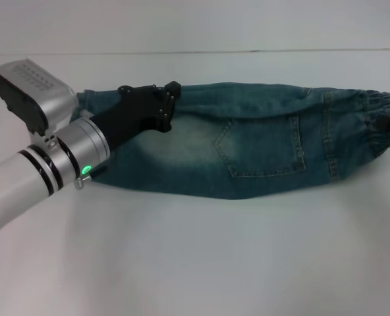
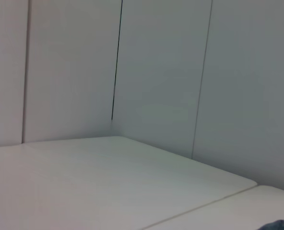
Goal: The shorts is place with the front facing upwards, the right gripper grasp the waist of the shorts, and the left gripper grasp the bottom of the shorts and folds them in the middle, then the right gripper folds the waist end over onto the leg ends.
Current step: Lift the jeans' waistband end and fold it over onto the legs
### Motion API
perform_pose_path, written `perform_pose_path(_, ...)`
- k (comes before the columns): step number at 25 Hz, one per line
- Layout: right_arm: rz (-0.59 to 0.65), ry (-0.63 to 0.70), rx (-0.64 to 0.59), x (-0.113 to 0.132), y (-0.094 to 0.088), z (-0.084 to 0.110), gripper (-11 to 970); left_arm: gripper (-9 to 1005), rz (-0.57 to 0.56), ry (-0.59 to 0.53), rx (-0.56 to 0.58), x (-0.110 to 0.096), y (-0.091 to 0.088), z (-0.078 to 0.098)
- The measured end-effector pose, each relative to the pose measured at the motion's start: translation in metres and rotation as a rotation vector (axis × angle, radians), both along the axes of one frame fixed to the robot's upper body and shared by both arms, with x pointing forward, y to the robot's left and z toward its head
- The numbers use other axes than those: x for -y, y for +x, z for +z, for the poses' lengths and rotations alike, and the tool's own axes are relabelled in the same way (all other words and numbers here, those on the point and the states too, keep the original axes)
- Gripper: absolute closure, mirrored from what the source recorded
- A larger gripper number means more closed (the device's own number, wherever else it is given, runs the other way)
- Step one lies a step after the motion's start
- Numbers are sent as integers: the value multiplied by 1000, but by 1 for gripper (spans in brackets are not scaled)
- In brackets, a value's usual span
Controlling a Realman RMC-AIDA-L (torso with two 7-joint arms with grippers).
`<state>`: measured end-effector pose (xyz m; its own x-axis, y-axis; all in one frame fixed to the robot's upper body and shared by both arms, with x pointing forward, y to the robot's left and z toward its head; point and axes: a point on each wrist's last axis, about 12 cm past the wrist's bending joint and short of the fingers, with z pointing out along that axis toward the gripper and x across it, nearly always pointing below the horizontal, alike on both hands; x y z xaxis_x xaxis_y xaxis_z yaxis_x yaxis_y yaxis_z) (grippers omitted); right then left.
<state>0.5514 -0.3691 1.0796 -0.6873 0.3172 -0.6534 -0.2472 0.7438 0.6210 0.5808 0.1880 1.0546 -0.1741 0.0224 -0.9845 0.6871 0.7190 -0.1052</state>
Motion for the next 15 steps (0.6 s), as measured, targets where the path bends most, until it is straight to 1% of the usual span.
perform_pose_path(4,36,22,8,1,-4,10,902,996,35,-10,-5,5,0,-8)
perform_pose_path(6,60,39,16,0,-8,17,902,996,38,-9,-6,5,-1,-9)
perform_pose_path(11,134,101,99,-4,-16,50,901,995,46,-14,-16,7,-1,-11)
perform_pose_path(15,198,171,141,-6,-18,76,901,995,20,-1,-21,15,-1,-13)
